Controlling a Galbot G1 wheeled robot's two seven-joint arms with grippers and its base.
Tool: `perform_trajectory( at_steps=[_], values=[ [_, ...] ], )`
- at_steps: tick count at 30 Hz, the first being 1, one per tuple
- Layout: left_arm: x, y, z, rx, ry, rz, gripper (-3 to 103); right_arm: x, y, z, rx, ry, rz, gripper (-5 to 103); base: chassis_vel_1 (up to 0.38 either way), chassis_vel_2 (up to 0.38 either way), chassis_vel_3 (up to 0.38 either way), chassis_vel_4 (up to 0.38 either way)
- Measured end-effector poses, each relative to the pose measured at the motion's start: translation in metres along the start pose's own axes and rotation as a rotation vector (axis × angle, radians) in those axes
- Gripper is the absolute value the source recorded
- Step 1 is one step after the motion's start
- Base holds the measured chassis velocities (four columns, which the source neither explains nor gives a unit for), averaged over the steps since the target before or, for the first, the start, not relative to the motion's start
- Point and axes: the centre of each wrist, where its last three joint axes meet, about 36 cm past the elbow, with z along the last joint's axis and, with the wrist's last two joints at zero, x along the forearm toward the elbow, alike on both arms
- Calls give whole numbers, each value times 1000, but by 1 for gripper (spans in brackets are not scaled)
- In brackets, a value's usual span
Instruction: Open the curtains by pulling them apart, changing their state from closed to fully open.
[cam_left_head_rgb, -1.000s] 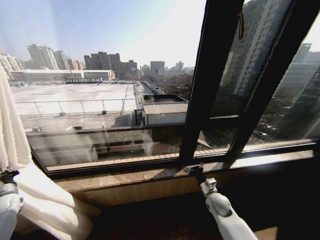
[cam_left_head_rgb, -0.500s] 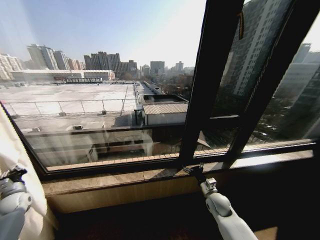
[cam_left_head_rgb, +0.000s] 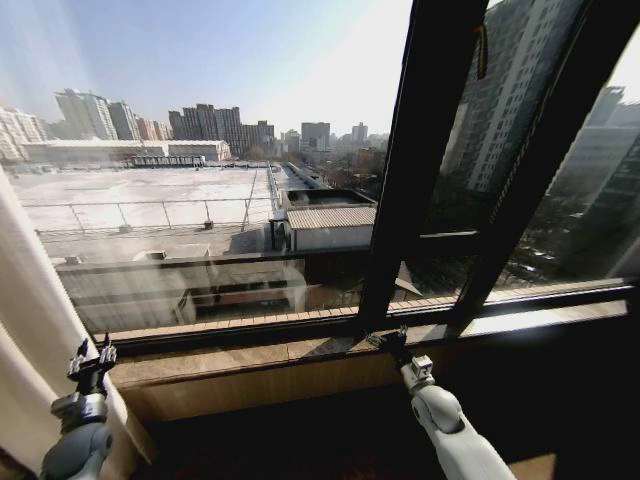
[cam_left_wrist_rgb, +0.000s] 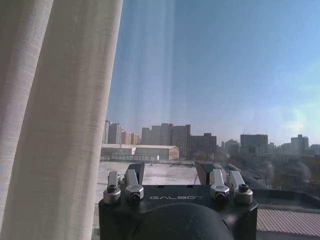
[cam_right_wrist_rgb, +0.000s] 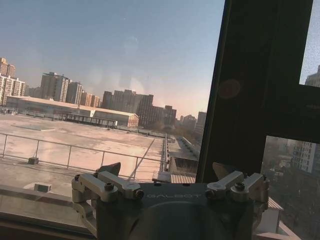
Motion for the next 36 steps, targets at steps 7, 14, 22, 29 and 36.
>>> perform_trajectory(
  at_steps=[7, 14, 22, 29, 36],
  values=[
    [30, -34, -7, 168, 18, 148, 88, 0, 0, 0, 0, 0, 0, 100, 0, 0, 0, 0],
    [39, -57, 0, 203, 33, 161, 100, 0, 0, 0, 0, 0, 0, 100, 0, 0, 0, 0],
    [43, -65, 3, 180, 30, 141, 100, 0, 0, 0, 0, 0, 0, 100, 0, 0, 0, 0],
    [43, -65, 3, 170, 34, 137, 100, 0, 0, 0, 0, 0, 0, 100, 0, 0, 0, 0],
    [42, -64, 4, 169, 35, 137, 100, 0, 0, 0, 0, 0, 0, 100, 0, 0, 0, 0]
  ],
)
